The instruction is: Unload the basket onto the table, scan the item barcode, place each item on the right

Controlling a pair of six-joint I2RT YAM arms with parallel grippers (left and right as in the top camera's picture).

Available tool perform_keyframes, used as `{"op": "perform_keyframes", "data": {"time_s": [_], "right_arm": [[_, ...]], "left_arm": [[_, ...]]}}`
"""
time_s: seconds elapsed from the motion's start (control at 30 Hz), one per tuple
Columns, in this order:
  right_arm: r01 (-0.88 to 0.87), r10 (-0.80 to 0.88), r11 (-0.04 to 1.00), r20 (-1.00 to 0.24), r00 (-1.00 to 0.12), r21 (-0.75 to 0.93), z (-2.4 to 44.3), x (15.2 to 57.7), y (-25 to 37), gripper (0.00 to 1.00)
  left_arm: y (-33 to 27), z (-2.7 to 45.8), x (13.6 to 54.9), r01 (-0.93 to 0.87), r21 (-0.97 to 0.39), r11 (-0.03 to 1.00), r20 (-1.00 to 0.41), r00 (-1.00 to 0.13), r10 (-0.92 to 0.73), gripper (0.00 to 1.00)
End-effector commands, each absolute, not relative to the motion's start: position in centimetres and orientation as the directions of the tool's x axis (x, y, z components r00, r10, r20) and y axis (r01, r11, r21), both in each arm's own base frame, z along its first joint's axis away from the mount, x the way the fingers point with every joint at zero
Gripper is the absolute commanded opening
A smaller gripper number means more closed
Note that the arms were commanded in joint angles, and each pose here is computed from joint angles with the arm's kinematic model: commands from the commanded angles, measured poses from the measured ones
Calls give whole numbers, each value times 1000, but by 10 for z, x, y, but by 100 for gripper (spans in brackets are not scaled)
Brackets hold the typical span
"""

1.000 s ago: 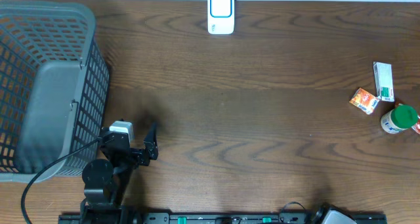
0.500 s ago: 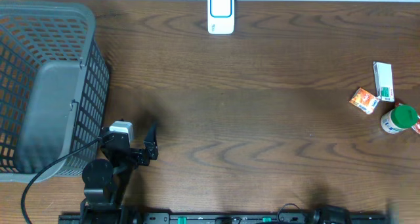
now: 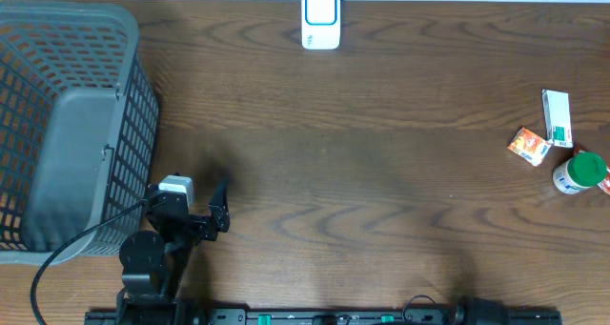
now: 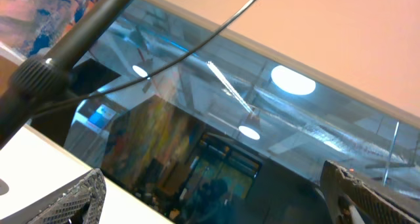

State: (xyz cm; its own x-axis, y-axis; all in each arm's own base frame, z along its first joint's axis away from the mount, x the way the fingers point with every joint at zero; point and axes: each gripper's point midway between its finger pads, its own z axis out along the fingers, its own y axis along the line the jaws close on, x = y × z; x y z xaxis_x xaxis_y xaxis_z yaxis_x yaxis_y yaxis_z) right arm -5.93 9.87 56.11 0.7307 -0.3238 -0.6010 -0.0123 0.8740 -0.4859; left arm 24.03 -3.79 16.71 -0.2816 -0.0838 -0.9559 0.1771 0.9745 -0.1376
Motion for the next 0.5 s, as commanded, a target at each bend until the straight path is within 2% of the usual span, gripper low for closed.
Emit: {"op": "perform_keyframes", "data": {"time_s": [0.0,0.13,0.47], "right_arm": [[42,-336,871,-531,778,-489,552,-93,102,99],[-20,-258,884,-522,813,-467,550,-113,102,99],[-146,-139,875,-528,838,-462,550,-125,85,99]], "left_arm": [[-39,167,240,186,-142,972,-956,-281,-86,87],[-39,167,240,186,-142,972,-956,-281,-86,87],[-39,167,240,186,-142,972,-956,-281,-86,87]]}}
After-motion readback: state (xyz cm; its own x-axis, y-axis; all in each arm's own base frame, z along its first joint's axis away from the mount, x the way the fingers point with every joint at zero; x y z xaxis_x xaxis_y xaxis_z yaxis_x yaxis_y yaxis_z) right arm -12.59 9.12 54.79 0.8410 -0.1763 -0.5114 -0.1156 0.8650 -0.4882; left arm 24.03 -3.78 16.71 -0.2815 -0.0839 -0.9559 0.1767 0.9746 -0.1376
